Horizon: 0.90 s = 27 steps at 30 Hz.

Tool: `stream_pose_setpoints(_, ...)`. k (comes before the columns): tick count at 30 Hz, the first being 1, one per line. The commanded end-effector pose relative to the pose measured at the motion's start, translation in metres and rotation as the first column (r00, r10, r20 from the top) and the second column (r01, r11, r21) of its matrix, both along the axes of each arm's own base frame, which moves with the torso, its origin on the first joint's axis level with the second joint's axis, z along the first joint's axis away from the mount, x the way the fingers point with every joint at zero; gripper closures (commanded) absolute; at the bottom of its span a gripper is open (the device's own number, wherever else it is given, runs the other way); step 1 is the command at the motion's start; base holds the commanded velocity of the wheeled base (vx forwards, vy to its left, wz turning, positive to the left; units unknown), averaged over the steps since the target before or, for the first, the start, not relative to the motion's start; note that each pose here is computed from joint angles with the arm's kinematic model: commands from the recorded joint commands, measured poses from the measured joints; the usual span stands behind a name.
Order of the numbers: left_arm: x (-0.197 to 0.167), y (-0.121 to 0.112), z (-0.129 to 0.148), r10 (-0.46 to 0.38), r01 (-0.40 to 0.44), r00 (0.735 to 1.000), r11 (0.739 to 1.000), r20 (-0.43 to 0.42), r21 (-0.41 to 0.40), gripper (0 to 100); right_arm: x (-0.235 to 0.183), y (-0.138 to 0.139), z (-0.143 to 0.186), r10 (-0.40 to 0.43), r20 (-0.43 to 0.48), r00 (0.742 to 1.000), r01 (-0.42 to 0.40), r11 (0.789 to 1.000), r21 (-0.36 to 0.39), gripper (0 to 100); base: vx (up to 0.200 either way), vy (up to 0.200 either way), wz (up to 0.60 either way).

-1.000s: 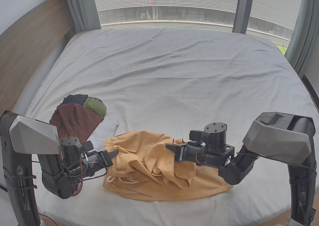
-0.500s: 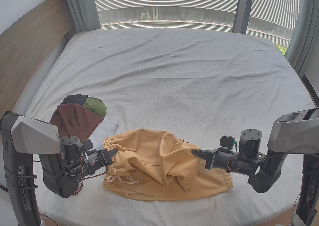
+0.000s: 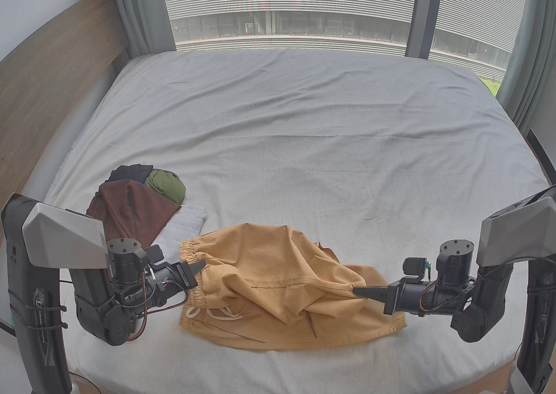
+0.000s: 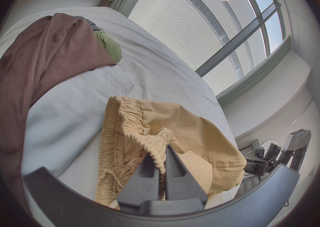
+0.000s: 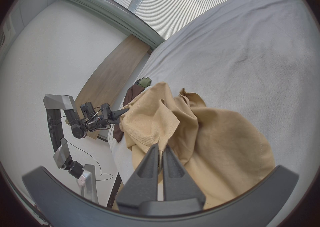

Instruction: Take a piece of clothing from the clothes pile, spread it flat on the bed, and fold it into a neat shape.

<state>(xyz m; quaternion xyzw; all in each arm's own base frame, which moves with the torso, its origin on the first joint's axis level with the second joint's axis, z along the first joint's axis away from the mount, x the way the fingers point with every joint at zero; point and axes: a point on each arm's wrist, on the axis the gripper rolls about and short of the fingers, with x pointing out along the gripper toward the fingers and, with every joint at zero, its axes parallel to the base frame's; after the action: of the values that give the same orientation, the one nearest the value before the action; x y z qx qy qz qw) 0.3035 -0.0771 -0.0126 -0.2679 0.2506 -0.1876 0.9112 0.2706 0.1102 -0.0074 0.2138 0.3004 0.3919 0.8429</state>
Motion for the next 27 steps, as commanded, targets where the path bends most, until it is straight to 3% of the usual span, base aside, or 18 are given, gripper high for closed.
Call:
stream_pose_setpoints(1,0.0,0.0,0.0,0.0,0.0,1.0,1.0,0.002,0.0,100,0.006,-0.002,-0.015,-0.008,-0.035,0.999,0.008,1.0,-0.009,100,0.0,0.0,0.0)
stream_pose_setpoints(6,-0.001,-0.002,0.0,-0.005,0.005,1.0,1.0,0.0,0.001,100,0.01,0.0,-0.015,0.008,-0.02,1.0,-0.008,1.0,0.003,100,0.0,0.0,0.0)
stream_pose_setpoints(7,-0.001,-0.002,0.0,-0.006,0.006,1.0,1.0,-0.001,0.002,100,0.011,0.002,-0.015,0.017,-0.016,1.0,-0.017,1.0,0.006,0,0.0,0.0,0.0)
stream_pose_setpoints(18,-0.002,-0.002,-0.001,-0.007,0.007,1.0,1.0,-0.003,0.004,100,0.018,0.014,-0.005,0.045,0.043,0.998,-0.046,0.999,0.028,0,0.0,0.0,0.0)
stream_pose_setpoints(27,-0.001,-0.002,-0.001,-0.007,0.007,1.0,1.0,-0.003,0.004,100,0.008,0.04,0.007,0.121,0.082,0.989,-0.125,0.991,0.039,0,0.0,0.0,0.0)
